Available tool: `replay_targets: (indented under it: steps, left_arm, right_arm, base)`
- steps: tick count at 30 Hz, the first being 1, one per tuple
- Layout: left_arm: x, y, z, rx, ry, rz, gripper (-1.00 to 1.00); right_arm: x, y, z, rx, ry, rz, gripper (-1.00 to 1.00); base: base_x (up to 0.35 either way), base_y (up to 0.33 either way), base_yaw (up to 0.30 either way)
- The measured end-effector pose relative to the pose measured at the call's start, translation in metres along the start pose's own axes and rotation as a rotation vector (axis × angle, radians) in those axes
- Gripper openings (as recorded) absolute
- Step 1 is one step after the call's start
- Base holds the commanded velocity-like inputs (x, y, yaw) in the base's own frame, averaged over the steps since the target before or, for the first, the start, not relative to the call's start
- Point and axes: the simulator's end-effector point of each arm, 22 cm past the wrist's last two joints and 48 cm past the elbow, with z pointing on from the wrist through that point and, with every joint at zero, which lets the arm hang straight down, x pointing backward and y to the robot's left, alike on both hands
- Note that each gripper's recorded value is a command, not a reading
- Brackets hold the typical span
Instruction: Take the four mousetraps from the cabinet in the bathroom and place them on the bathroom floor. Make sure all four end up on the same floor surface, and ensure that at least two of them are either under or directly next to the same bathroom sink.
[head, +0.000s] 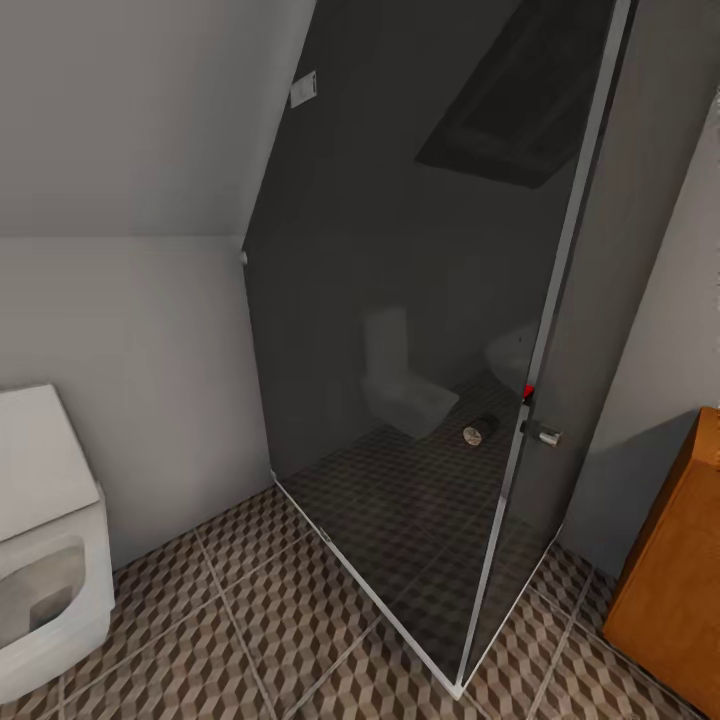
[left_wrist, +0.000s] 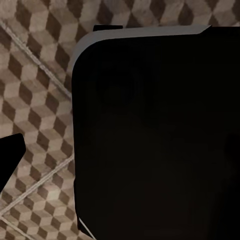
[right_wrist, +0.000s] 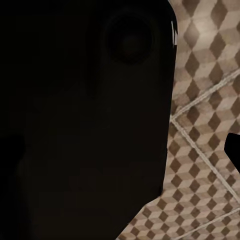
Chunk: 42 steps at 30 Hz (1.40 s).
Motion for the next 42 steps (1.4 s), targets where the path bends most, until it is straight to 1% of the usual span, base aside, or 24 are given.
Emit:
replay_targets:
  steps: [11, 42]
  left_arm:
    - [-0.0017, 0.001, 0.0, -0.001, -0.004, 0.001, 1.0]
    - [-0.0075, -0.0002, 0.0001, 0.0, -0.019, 0.001, 1.0]
  right_arm:
    - [-0.0015, -0.0005, 0.0, 0.001, -0.004, 0.013, 1.0]
    - [-0.0074, -0.0004, -0.0001, 0.001, -0.019, 0.015, 1.0]
  base:
    - [0.0, 0.0, -0.2]
    - [0.0, 0.0, -0.262]
